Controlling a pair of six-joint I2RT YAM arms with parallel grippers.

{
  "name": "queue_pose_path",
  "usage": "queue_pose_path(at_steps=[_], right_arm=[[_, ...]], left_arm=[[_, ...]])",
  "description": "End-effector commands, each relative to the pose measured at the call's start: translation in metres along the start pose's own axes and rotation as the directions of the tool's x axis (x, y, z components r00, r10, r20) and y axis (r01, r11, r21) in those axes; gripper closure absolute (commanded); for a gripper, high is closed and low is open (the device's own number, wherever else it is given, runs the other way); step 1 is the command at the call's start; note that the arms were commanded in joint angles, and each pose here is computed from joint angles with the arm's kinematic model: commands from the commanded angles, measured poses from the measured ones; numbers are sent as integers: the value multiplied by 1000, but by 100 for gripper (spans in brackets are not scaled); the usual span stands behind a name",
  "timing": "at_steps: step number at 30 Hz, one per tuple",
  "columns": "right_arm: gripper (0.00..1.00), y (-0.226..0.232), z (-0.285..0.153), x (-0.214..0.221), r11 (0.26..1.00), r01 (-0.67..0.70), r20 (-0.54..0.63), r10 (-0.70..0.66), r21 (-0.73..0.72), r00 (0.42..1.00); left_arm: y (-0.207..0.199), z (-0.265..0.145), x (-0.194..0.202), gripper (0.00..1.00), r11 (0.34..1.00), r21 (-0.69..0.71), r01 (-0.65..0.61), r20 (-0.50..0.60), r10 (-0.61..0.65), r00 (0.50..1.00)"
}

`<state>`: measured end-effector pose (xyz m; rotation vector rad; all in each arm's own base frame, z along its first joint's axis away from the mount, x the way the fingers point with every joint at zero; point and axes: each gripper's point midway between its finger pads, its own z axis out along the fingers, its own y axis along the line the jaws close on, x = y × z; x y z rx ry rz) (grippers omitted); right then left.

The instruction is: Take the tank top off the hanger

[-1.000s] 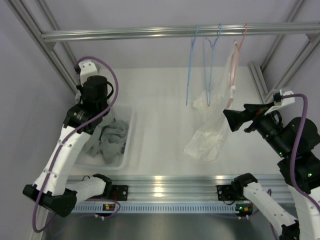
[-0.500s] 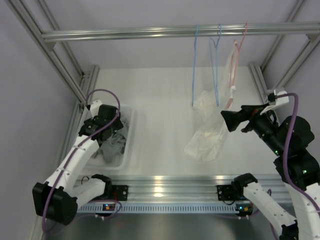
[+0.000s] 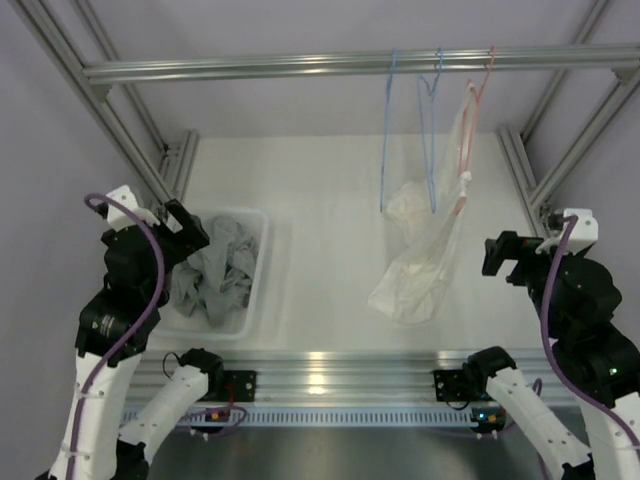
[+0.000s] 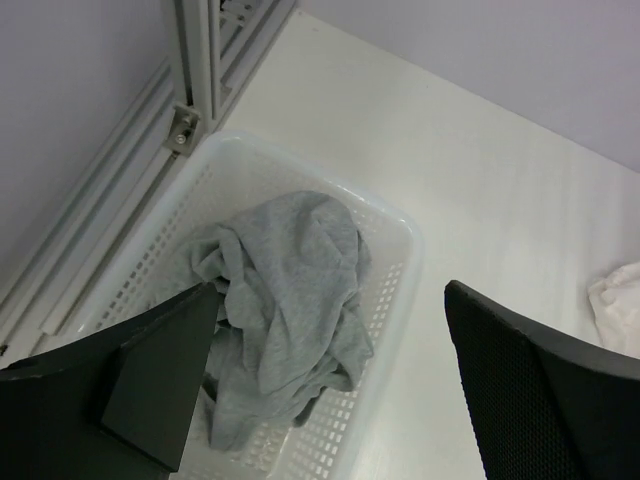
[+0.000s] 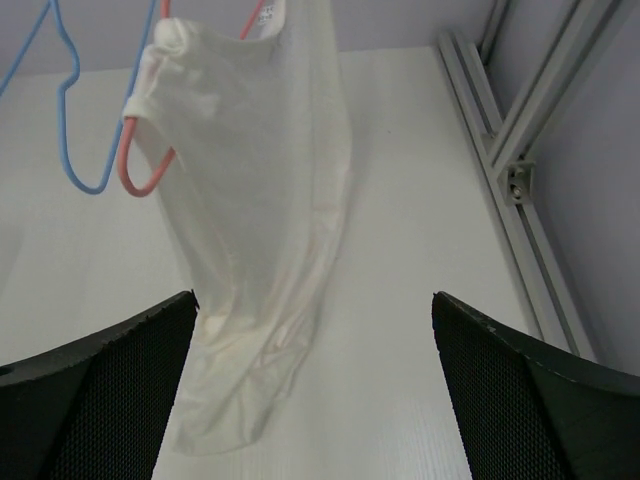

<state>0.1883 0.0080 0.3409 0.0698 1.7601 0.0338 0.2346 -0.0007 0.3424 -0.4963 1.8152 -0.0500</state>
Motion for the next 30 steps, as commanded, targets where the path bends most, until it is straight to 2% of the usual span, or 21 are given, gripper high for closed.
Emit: queue_pose_path(at_steps=[1,4,8,10,30], right_arm=[[1,-30,-27,4,994,39,26,-41,100,999],[1,-34,-42,0,995,26,54,-31,91,998],[1,-29,-51,5,999,25,49,-27,38,998],[1,-29,-55,9,999,25,62,-26,29,998],[1,-34,-47,11,997,2,41,-5,81,999]], left_arm=[[28,-16,16,1,992,-37,-121,-23,120,992],[37,-34,18,1,989,3,-145,25,145,989],[41,-68,9,1,987,103,-125,125,112,986],[44,-73,8,1,986,114,-125,141,109,984],[38,-51,35,1,984,103,-146,30,144,989]])
